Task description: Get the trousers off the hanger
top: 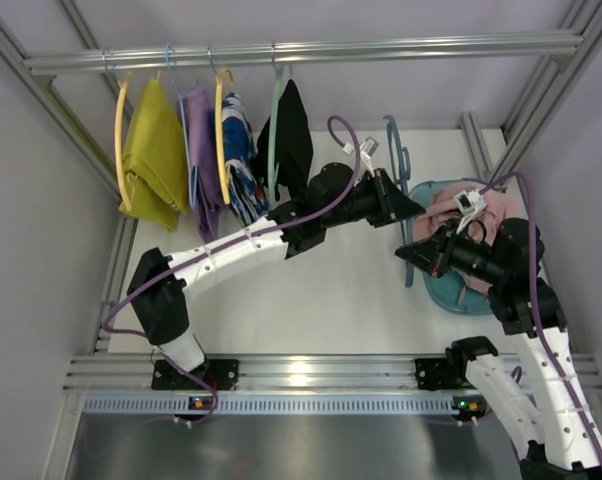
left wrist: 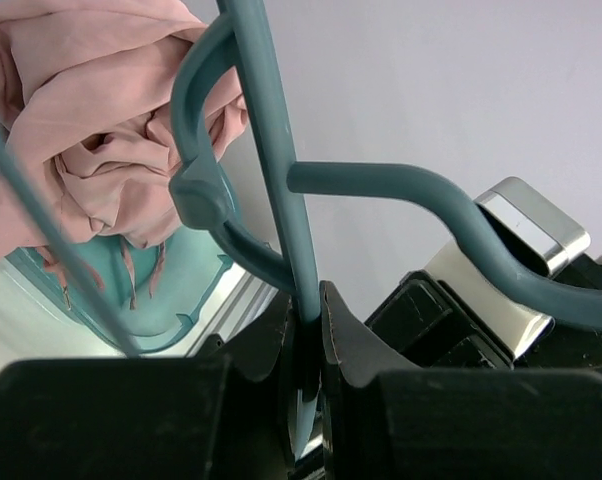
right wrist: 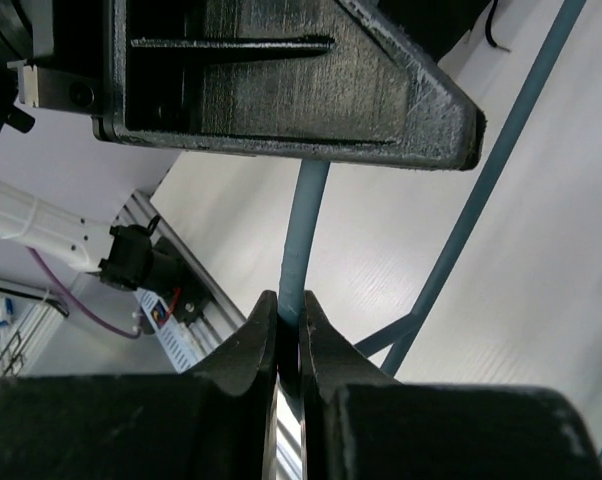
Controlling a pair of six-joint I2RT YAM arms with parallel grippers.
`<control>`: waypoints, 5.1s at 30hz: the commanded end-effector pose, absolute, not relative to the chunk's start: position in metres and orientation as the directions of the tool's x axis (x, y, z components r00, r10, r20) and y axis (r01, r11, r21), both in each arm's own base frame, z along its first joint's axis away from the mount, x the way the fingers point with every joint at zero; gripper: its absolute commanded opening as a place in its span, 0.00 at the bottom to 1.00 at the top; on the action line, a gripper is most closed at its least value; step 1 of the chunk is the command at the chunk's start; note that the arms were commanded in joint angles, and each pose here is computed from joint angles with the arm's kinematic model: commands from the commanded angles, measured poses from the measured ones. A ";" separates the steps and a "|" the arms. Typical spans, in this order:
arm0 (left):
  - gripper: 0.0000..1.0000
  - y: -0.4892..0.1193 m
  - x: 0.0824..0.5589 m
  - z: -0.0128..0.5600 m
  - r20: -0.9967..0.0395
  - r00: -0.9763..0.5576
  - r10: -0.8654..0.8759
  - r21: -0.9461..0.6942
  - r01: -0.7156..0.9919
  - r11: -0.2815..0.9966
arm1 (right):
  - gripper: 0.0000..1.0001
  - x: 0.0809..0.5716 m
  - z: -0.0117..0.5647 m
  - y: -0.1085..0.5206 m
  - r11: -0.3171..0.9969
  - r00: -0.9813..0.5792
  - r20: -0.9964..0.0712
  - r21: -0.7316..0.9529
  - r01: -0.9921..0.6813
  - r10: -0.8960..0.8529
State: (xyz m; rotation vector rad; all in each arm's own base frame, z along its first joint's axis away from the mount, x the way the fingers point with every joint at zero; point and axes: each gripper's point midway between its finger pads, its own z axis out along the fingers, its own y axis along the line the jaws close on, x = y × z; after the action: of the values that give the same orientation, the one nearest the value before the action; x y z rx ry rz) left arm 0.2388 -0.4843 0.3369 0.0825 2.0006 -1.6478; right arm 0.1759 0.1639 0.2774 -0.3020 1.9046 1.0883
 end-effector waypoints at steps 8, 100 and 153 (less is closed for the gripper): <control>0.64 -0.460 0.231 0.373 -0.545 -0.778 -0.311 -0.837 0.490 0.242 | 0.00 0.173 0.323 0.164 0.570 -0.479 -0.834 0.541 -0.619 0.272; 0.99 -0.303 0.184 0.437 -0.916 -0.347 -0.200 -0.397 0.858 0.327 | 0.00 0.330 0.465 0.006 0.381 -0.632 -0.463 0.884 -0.272 0.621; 0.99 -0.300 0.186 0.429 -0.902 -0.382 -0.202 -0.430 0.839 0.332 | 0.00 0.341 0.451 0.049 0.228 -0.801 -0.339 0.939 -0.258 0.493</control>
State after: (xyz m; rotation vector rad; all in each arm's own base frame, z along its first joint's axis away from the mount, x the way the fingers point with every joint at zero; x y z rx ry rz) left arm 0.1887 -0.3025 0.4139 0.6039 1.6286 -1.2421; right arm 0.3311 0.0511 0.4467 0.2307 1.9225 1.6392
